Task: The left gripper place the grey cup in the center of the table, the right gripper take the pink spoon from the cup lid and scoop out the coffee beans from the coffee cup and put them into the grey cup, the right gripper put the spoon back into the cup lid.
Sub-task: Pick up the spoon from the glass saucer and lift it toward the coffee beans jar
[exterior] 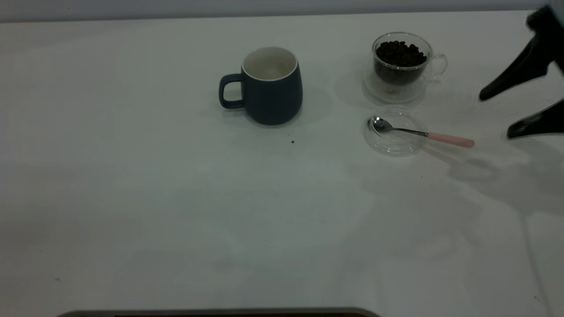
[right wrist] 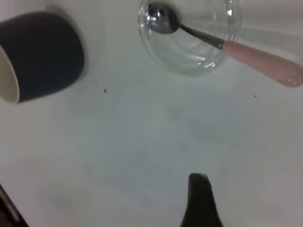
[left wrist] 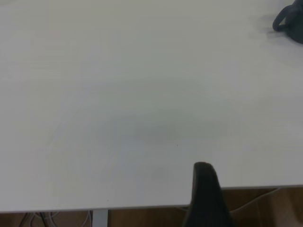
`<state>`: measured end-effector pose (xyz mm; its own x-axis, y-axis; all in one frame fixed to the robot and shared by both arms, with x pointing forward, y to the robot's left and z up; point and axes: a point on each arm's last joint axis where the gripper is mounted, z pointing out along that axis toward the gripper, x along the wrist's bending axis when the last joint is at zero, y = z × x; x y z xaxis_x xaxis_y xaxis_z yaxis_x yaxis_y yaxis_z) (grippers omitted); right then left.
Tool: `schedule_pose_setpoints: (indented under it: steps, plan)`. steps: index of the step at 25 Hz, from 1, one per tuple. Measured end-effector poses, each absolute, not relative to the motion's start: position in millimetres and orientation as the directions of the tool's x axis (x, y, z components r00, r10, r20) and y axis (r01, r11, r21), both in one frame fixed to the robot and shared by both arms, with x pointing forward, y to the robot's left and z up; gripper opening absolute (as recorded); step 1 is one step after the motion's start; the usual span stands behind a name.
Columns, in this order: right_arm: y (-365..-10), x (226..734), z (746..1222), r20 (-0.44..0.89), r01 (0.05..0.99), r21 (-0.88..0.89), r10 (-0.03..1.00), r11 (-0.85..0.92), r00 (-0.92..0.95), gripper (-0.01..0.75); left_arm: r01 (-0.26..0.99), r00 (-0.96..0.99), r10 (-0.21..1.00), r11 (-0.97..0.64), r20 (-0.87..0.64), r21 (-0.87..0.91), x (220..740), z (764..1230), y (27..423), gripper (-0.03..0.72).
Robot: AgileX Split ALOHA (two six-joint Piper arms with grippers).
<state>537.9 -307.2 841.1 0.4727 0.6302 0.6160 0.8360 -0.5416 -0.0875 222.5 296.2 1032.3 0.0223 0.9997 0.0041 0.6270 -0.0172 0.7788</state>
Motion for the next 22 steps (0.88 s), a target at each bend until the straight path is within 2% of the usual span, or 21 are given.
schedule_pose_setpoints:
  steps: [10,22]
  plan:
    - [-311,519,799,0.691,0.763,-0.073,0.519,-0.643,0.503,0.539,0.627,0.022,1.0,-0.017,0.004,0.779,223,1032,296,0.565]
    - [-303,518,767,0.764,0.81,-0.128,0.464,-0.573,0.449,0.521,0.628,0.022,1.0,-0.017,0.004,0.778,222,1032,296,0.565]
